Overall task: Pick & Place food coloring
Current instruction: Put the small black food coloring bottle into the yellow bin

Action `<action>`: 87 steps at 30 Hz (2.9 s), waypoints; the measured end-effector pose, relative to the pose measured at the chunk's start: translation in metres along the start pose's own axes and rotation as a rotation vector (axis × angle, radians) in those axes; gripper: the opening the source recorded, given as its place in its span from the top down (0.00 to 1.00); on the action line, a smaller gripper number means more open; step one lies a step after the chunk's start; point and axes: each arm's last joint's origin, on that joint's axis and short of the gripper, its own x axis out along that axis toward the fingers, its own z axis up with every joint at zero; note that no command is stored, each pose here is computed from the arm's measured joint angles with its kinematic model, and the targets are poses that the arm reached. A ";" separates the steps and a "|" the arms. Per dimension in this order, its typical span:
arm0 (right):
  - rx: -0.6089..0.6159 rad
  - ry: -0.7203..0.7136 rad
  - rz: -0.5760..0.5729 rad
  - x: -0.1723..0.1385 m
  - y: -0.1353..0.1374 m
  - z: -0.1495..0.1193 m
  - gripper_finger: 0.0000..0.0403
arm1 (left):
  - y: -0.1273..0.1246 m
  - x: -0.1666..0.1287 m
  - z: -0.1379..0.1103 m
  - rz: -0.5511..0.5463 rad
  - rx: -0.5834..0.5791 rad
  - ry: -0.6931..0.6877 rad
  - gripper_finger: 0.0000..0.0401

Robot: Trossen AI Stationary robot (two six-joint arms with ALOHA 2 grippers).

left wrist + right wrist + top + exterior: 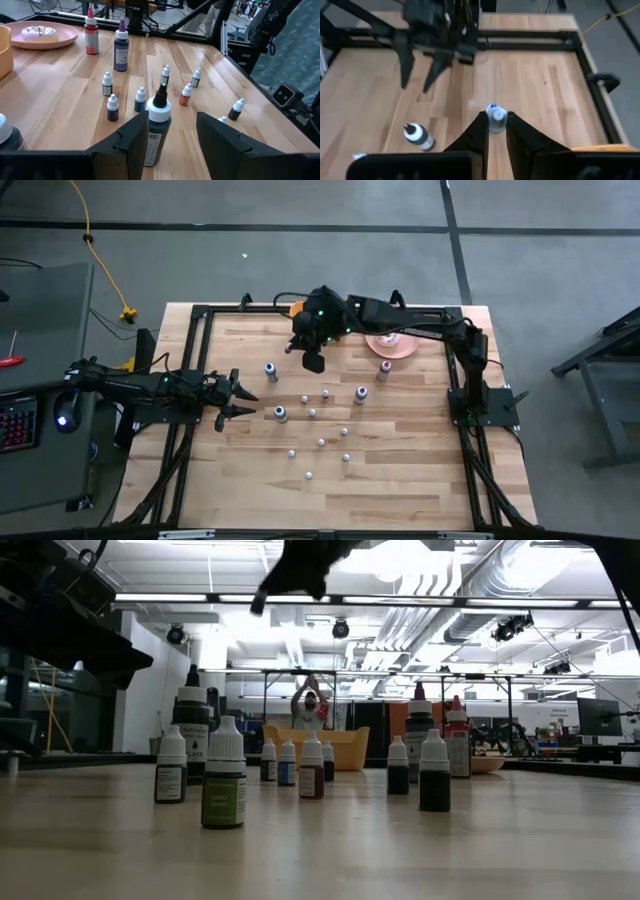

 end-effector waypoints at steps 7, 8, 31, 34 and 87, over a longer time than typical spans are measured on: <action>-0.021 0.007 -0.058 -0.033 0.002 0.023 0.91 | 0.000 0.000 0.000 0.000 0.000 0.000 0.59; -0.020 0.014 -0.059 -0.034 0.003 0.023 0.91 | 0.000 0.000 0.000 0.000 0.000 0.000 0.59; 0.364 0.165 -0.605 -0.014 -0.094 -0.019 0.91 | 0.000 0.000 0.000 0.000 0.000 0.000 0.59; 0.461 0.214 -0.642 0.002 -0.116 -0.039 0.91 | 0.000 0.000 0.000 0.000 0.000 0.000 0.59; 0.826 0.450 -0.653 0.061 -0.178 -0.157 0.91 | 0.000 0.000 0.000 0.000 0.000 0.000 0.59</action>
